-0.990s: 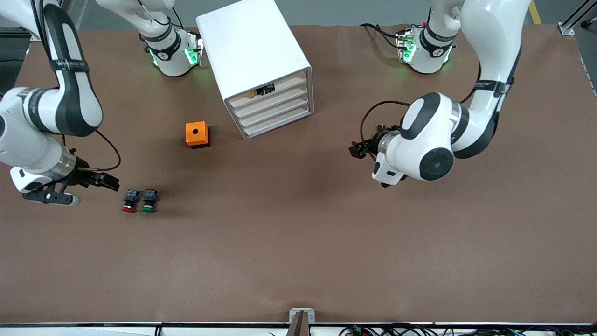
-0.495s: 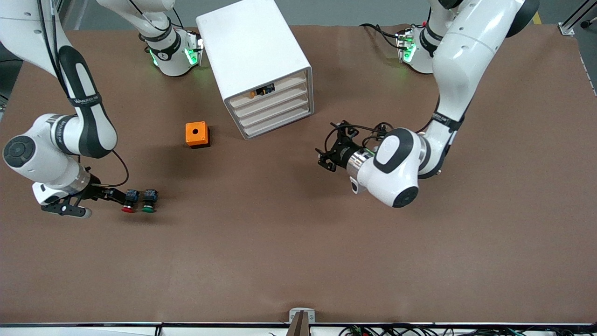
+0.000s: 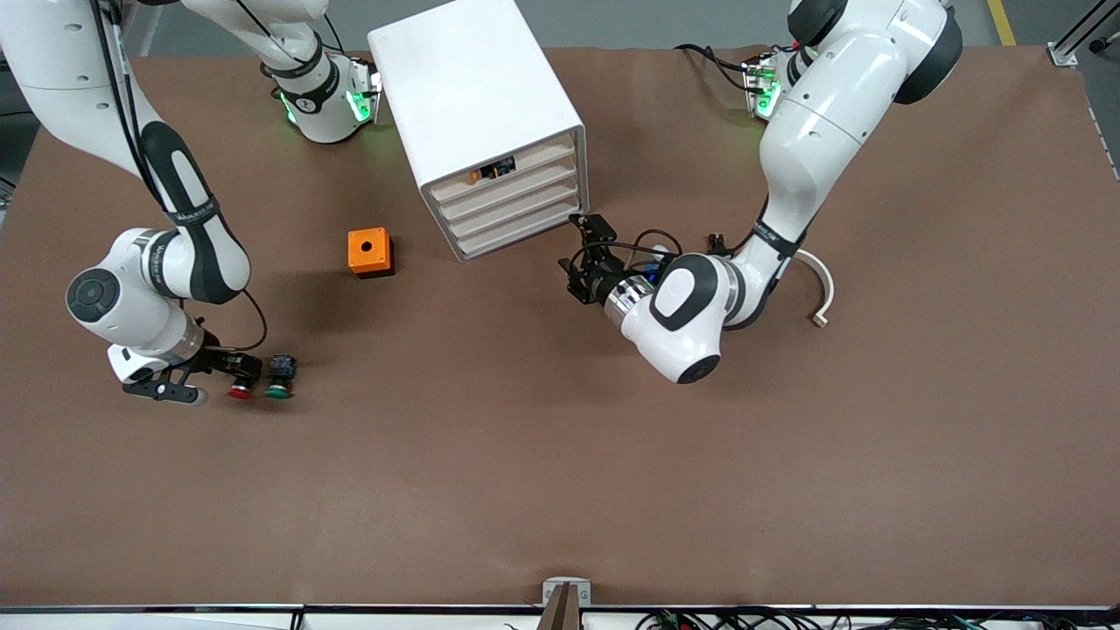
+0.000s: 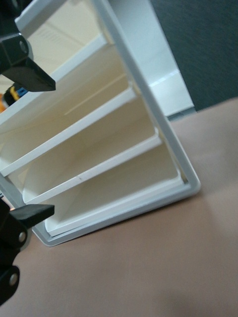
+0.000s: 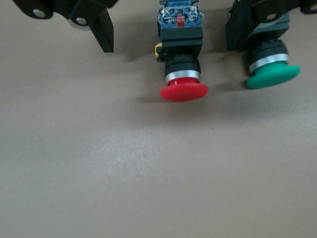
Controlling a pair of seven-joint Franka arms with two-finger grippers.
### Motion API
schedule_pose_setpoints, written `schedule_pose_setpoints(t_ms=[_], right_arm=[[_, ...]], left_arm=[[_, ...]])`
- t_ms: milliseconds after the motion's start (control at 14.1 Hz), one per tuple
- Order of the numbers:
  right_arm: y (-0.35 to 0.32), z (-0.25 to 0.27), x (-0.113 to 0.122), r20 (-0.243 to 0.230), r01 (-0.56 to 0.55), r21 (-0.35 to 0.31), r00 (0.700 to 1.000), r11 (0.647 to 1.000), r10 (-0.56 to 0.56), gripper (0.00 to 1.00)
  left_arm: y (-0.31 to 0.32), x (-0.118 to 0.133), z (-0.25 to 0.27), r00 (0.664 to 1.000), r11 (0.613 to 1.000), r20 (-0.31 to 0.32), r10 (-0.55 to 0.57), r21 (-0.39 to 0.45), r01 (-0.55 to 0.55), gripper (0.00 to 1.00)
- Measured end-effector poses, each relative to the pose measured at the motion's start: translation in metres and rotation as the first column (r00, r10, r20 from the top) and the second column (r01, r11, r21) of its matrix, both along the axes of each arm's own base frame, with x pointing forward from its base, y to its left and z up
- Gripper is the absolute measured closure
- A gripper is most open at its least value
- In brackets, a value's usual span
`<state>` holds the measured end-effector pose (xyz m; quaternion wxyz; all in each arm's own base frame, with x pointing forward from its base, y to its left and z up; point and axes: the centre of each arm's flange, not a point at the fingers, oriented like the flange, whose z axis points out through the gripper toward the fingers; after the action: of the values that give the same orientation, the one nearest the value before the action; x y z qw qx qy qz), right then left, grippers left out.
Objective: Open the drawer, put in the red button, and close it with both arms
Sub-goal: 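Grasp the button with the right gripper while the left gripper grips the drawer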
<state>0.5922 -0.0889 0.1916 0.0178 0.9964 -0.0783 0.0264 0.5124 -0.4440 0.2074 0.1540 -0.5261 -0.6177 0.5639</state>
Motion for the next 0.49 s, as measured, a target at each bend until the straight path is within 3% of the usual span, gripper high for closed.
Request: schedule_pose_setpoints(t_ms=[212,354,495], right_arm=[[0.001,-0.008,-0.005,-0.016,0.0,0.002,1.0,1.0,0.0,0.0],[0.002,-0.009,-0.005,-0.017,-0.001,0.003,1.0,1.0,0.001,0.06],[0.003,-0.009,-0.005,-0.016,-0.003,0.004,1.0,1.0,0.004,0.27]], left_arm=[[-0.013,-0.016,-0.005,0.998,0.999,-0.064,-0.024,0.027,0.025,0.03],[-0.023,-0.03,-0.007,0.994,0.998,-0.092,-0.061,0.027,0.064,0.07],[-0.034,-0.05,-0.01,0.985,0.992,-0.13,-0.118,0.021,0.121,0.27]])
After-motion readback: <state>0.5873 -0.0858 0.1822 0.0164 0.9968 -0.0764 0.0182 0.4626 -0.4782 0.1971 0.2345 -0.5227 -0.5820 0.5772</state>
